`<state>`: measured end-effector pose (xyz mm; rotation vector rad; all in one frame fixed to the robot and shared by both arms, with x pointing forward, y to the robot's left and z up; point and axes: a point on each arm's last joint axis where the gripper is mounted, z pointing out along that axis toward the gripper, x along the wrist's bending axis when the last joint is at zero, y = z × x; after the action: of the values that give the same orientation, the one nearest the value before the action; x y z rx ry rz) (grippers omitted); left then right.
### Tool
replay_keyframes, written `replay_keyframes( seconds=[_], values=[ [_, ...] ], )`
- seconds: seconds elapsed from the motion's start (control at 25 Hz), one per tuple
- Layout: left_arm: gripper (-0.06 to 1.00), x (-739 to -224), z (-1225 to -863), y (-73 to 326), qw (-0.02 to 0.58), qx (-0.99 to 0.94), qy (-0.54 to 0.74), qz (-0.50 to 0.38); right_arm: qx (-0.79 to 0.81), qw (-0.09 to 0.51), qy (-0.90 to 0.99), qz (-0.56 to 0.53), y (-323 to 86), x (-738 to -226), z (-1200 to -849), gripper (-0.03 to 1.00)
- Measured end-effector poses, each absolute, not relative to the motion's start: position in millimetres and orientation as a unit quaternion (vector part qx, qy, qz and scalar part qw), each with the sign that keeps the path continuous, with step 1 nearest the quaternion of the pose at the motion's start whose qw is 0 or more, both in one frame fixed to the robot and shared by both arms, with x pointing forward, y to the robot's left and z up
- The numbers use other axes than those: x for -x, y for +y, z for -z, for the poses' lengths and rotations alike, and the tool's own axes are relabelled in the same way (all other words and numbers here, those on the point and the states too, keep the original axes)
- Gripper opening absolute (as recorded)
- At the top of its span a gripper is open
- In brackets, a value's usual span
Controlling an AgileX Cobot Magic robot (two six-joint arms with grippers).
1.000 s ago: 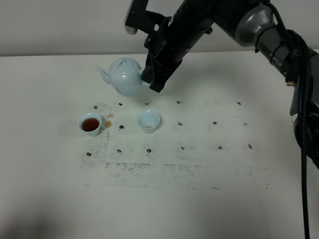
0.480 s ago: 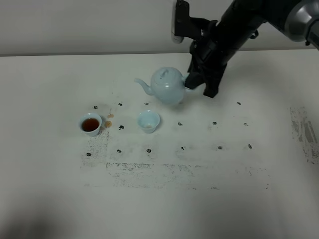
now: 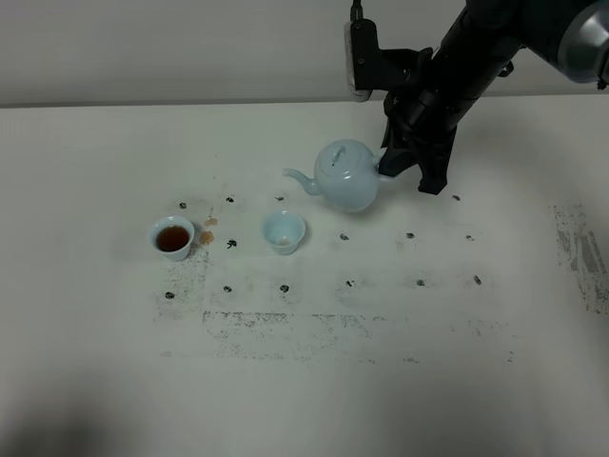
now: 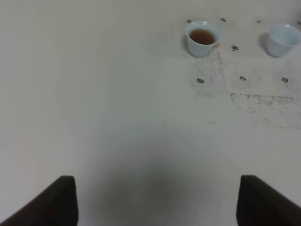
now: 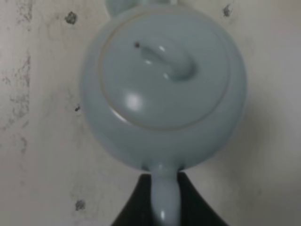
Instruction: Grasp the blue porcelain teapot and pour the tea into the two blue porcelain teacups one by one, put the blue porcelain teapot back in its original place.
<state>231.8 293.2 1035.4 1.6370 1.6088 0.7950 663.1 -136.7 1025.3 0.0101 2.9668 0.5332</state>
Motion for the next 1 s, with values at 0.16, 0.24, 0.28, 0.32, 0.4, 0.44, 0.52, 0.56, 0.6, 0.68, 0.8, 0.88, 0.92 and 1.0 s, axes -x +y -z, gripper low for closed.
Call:
replay_keyframes(
  seconds=[0.16,0.24,0.28,0.32,0.4,0.44,0.52,0.56,0.6,0.68,0.8,0.88,0.92,1.0],
  values=[
    [0.66,-231.8,-1035.4,293.2,0.349,-0.632,0.621,-0.307,-0.003,0.064,0.982,-0.176,-136.7,-663.1,-1025.3,0.03],
    [0.66,-231.8,-1035.4,293.2,0.349,-0.632,0.621,-0.307,0.001,0.064,0.982,-0.176,-136.7,-663.1,-1025.3,0.03],
    [0.66,-231.8,-1035.4,293.2,0.349,-0.632,0.621,-0.307,0.005,0.065,0.982,-0.176,-136.7,-663.1,-1025.3,0.03],
    [0.66,-231.8,-1035.4,293.2,0.349,-0.632,0.621,-0.307,0.009,0.066,0.982,-0.176,-136.7,-663.1,-1025.3,0.03],
    [0.66,-231.8,-1035.4,293.2,0.349,-0.632,0.621,-0.307,0.020,0.068,0.982,-0.175,-136.7,-663.1,-1025.3,0.03],
    [0.66,-231.8,-1035.4,293.2,0.349,-0.632,0.621,-0.307,0.025,0.069,0.982,-0.175,-136.7,-663.1,-1025.3,0.03],
    [0.66,-231.8,-1035.4,293.2,0.349,-0.632,0.621,-0.307,0.042,0.072,0.981,-0.173,-136.7,-663.1,-1025.3,0.03],
    [0.66,-231.8,-1035.4,293.2,0.349,-0.632,0.621,-0.307,0.054,0.074,0.981,-0.172,-136.7,-663.1,-1025.3,0.03],
    [0.66,-231.8,-1035.4,293.2,0.349,-0.632,0.621,-0.307,0.062,0.075,0.980,-0.172,-136.7,-663.1,-1025.3,0.03],
    [0.66,-231.8,-1035.4,293.2,0.349,-0.632,0.621,-0.307,0.077,0.078,0.979,-0.171,-136.7,-663.1,-1025.3,0.03],
    [0.66,-231.8,-1035.4,293.2,0.349,-0.632,0.621,-0.307,0.082,0.078,0.979,-0.170,-136.7,-663.0,-1025.1,0.03],
    [0.66,-231.8,-1035.4,293.2,0.349,-0.632,0.621,-0.307,0.084,0.079,0.979,-0.170,-136.8,-663.0,-1025.1,0.03],
    [0.66,-231.8,-1035.4,293.2,0.349,-0.632,0.621,-0.307,0.085,0.079,0.979,-0.169,-136.8,-663.0,-1025.1,0.03],
    [0.66,-231.8,-1035.4,293.2,0.349,-0.632,0.621,-0.307,0.085,0.079,0.979,-0.170,-136.7,-663.1,-1025.1,0.03]
  ],
)
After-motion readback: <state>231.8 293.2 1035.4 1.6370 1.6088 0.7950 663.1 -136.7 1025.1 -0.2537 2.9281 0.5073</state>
